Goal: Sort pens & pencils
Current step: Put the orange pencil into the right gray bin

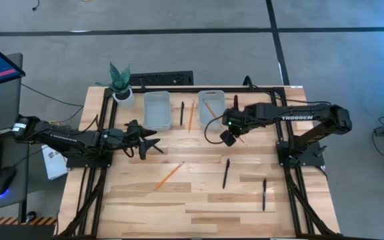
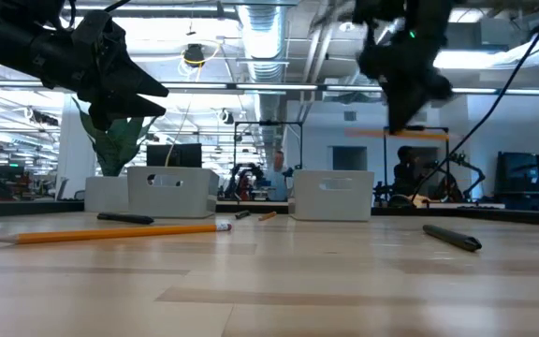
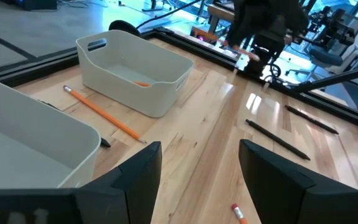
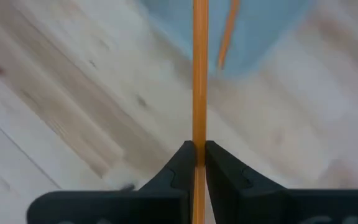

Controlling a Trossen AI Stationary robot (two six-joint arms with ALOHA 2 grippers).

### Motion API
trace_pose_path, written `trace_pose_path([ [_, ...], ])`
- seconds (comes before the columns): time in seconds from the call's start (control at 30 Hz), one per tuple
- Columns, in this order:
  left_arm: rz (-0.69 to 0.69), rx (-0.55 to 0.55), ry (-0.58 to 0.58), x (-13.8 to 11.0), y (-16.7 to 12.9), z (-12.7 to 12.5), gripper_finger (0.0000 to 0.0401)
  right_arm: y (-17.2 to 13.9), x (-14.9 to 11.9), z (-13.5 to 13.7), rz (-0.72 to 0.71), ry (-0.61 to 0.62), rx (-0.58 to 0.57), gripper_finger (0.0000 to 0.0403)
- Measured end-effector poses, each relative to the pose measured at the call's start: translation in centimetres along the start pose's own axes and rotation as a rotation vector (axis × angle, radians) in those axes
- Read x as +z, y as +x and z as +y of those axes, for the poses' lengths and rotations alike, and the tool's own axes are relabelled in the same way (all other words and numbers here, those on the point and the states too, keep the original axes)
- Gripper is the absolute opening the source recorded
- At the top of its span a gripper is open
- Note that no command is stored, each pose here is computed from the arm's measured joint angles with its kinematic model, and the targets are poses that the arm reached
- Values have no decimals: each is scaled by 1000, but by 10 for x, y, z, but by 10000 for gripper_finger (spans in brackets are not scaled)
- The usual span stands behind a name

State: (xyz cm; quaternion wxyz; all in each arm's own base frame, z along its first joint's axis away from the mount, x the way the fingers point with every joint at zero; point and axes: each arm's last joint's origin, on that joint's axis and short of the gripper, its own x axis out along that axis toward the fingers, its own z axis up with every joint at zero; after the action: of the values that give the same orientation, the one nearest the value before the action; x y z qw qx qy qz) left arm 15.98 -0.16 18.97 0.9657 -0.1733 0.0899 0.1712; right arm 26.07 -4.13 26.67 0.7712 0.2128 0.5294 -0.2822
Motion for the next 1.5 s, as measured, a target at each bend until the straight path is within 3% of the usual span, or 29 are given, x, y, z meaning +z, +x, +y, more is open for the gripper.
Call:
trace_pose_path([
  [0.33,36,16,17,-4,0,2,206,-37,49,-22,-255,-306,-119,52],
  [0.73,72,49,74,-8,0,4,206,-42,80,-39,-433,-754,-249,52],
  [0.9,35,131,81,-7,-1,6,206,-43,85,-44,-439,-963,-322,52],
  [1.07,3,195,49,-6,-1,8,206,-28,84,-58,-387,-1063,-371,52],
  [1.33,-7,202,-4,-5,-1,8,206,7,73,-69,-329,-1175,-410,52],
  [1.5,-7,202,-4,-5,-1,8,206,26,71,-64,-296,-1345,-430,52],
])
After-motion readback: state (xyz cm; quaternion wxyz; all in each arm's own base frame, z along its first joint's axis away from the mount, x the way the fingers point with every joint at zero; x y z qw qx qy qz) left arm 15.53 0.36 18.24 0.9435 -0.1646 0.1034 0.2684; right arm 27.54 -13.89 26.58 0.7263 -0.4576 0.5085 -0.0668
